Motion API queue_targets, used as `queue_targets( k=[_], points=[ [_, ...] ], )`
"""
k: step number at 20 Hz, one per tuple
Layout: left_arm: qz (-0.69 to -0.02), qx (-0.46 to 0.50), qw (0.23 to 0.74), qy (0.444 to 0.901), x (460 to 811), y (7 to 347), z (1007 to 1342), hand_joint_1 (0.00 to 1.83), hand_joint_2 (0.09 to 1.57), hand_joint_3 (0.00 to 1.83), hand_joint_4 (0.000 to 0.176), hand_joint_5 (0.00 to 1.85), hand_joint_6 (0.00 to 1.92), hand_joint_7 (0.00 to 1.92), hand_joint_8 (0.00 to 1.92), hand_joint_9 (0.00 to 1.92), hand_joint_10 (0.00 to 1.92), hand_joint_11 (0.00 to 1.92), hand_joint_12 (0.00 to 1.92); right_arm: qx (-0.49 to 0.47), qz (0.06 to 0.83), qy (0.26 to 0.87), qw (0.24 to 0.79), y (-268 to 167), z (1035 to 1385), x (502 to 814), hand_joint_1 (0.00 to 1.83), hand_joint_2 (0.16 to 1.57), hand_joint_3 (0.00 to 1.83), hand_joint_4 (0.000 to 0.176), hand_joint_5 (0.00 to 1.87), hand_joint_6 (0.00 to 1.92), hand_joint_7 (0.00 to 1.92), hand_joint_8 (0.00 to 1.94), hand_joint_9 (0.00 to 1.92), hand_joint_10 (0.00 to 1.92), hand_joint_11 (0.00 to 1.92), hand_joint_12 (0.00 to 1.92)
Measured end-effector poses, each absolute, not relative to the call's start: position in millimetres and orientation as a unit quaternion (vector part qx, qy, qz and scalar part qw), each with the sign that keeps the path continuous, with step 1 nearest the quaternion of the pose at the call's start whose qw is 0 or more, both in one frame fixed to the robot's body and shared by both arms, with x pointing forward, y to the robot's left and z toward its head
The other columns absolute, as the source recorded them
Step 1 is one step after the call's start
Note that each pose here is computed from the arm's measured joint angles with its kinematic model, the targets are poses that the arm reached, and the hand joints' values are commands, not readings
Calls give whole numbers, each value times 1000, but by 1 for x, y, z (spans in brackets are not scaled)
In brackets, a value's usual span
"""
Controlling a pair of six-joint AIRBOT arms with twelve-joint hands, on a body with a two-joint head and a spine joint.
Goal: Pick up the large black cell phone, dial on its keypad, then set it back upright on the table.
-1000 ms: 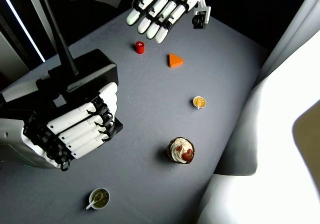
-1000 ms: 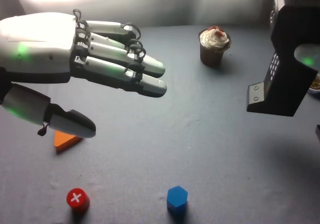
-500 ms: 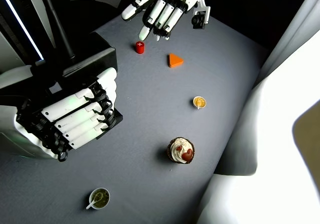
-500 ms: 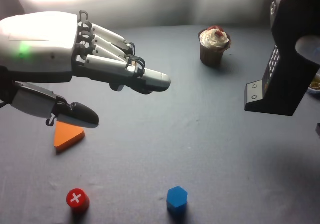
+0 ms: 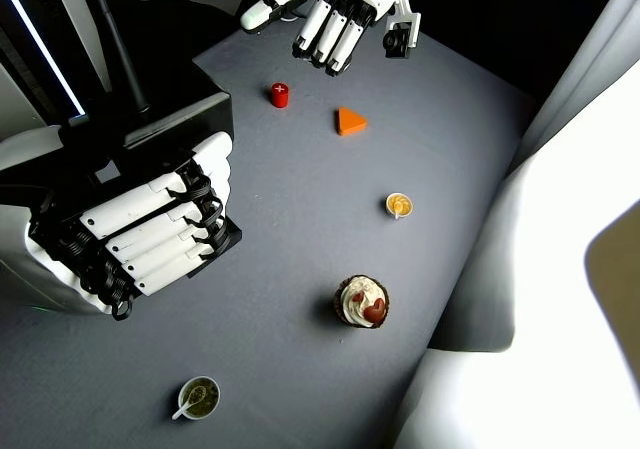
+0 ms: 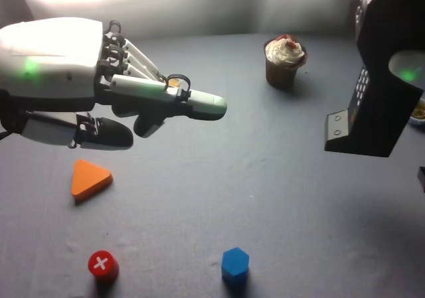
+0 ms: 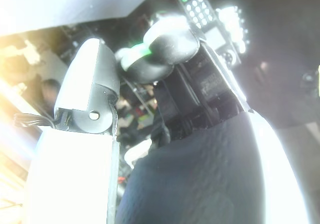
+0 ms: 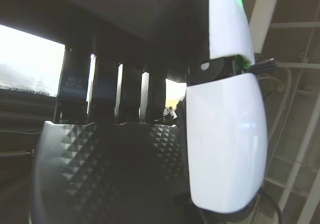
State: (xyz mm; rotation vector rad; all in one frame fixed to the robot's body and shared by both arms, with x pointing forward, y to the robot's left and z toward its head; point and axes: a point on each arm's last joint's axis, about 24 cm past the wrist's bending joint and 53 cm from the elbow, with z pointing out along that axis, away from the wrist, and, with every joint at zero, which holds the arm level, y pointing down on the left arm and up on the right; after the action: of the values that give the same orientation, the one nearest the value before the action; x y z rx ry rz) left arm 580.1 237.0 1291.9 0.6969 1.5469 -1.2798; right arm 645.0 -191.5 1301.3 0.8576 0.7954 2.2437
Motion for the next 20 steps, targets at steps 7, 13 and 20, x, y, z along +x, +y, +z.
queue_targets(
  k=[7, 13, 20],
  points=[
    [-539, 278, 475, 638, 578, 236, 1294, 1317, 1260, 21, 176, 0, 0, 670, 1560, 876, 1921, 879, 1921, 317, 850, 296, 299, -189, 1307, 642, 1362, 1163, 3, 0, 907, 956, 788, 1283, 845, 1380, 901, 1231],
    [-578, 239, 412, 663, 573, 201, 1275, 1316, 1263, 14, 176, 0, 0, 672, 1554, 890, 1921, 928, 1921, 313, 852, 294, 300, -187, 1311, 642, 1364, 1159, 0, 0, 946, 852, 798, 1275, 845, 1401, 903, 1274],
    [-531, 237, 459, 671, 603, 186, 1265, 1317, 1263, 7, 173, 0, 0, 675, 1549, 923, 1921, 954, 1921, 309, 854, 295, 297, -183, 1314, 640, 1349, 1201, 0, 0, 912, 927, 665, 1439, 763, 1507, 889, 1395]
  ],
)
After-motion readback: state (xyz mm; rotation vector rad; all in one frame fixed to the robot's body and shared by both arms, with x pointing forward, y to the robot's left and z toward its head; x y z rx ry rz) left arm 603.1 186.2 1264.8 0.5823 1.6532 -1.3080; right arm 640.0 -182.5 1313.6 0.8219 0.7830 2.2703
